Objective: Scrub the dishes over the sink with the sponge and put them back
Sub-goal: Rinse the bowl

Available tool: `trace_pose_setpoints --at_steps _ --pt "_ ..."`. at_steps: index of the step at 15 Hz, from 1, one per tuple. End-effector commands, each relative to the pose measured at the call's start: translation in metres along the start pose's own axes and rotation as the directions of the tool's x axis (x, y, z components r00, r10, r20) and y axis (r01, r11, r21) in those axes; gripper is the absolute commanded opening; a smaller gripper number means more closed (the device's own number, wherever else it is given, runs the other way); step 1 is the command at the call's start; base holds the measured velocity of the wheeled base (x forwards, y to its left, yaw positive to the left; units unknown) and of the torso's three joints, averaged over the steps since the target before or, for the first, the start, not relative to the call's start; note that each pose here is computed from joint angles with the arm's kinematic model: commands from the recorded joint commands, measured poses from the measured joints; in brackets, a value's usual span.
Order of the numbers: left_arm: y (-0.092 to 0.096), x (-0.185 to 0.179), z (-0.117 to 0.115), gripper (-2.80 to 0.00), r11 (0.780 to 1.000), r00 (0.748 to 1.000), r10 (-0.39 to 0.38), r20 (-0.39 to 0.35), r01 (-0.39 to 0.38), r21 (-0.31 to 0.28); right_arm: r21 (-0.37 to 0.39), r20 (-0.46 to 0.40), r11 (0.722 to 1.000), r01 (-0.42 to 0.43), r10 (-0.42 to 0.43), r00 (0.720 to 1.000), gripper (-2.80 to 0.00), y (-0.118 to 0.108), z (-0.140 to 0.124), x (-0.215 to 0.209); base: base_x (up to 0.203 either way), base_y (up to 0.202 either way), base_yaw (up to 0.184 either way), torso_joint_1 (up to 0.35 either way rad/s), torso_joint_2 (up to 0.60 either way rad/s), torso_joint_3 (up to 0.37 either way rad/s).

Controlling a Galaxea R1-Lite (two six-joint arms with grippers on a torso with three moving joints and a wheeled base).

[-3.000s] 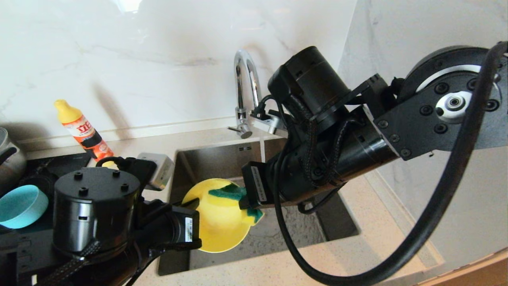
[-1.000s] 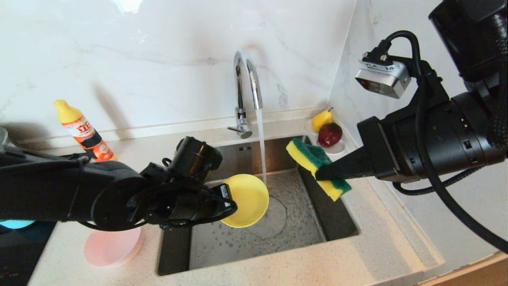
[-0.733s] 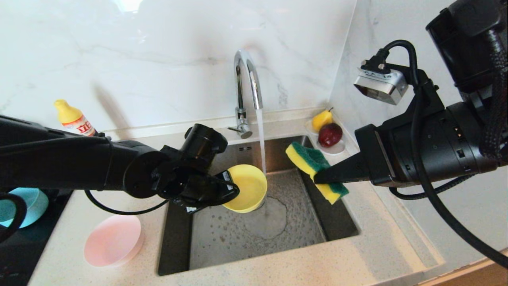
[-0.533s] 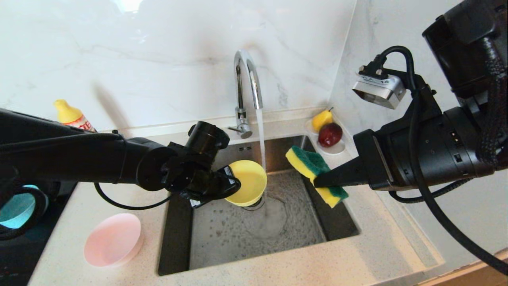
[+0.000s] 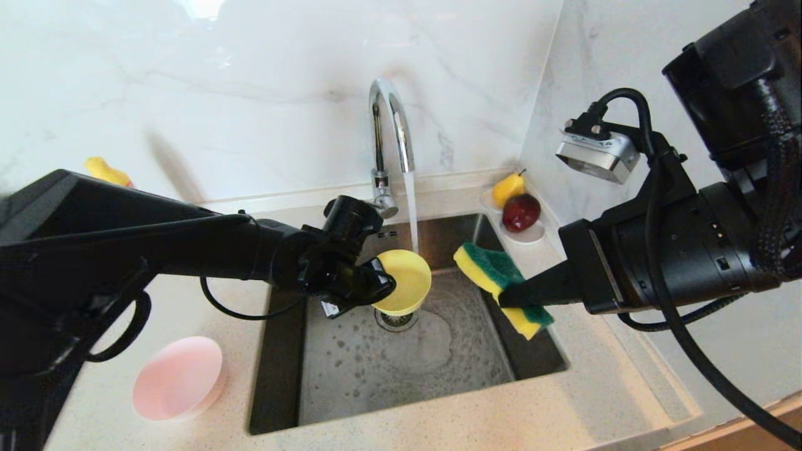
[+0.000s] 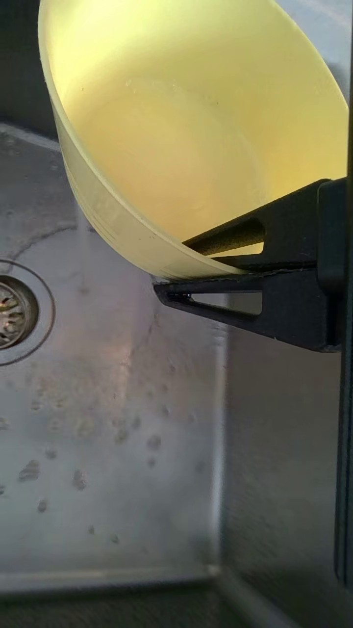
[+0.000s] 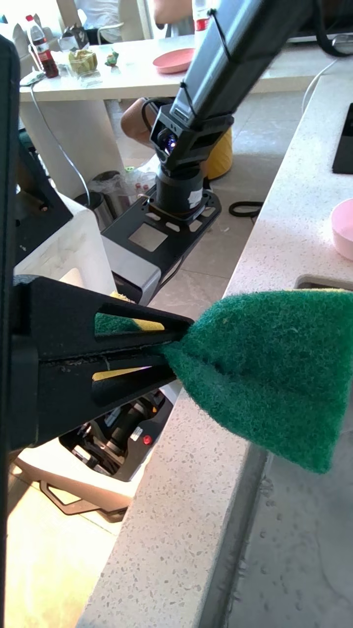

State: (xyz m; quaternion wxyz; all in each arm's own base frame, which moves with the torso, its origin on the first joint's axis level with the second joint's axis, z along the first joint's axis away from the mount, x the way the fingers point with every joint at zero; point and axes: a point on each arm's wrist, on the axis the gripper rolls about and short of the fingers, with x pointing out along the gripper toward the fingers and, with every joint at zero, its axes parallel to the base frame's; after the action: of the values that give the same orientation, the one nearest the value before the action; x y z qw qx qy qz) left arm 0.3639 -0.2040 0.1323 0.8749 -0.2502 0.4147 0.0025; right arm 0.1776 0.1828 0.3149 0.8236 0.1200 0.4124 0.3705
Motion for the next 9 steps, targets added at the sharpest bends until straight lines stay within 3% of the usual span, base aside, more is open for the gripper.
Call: trace_pose_setpoints --at_steps 1,9 --pt "-0.001 0.023 -0.003 -2.80 1.000 1.000 0.024 -0.014 -0.024 -0.003 0.005 -0.011 1.000 0.004 -0.004 1.000 -2.80 -0.001 -0.002 0.002 0.000 0.000 0.000 0.000 0.00 0.000" --pt "-0.012 0.039 0.006 -2.80 1.000 1.000 -0.001 0.020 0.001 -0.017 -0.009 -0.023 1.000 0.008 -0.009 1.000 -2.80 -0.006 -0.006 0.011 0.000 0.000 0.000 0.000 0.00 0.000"
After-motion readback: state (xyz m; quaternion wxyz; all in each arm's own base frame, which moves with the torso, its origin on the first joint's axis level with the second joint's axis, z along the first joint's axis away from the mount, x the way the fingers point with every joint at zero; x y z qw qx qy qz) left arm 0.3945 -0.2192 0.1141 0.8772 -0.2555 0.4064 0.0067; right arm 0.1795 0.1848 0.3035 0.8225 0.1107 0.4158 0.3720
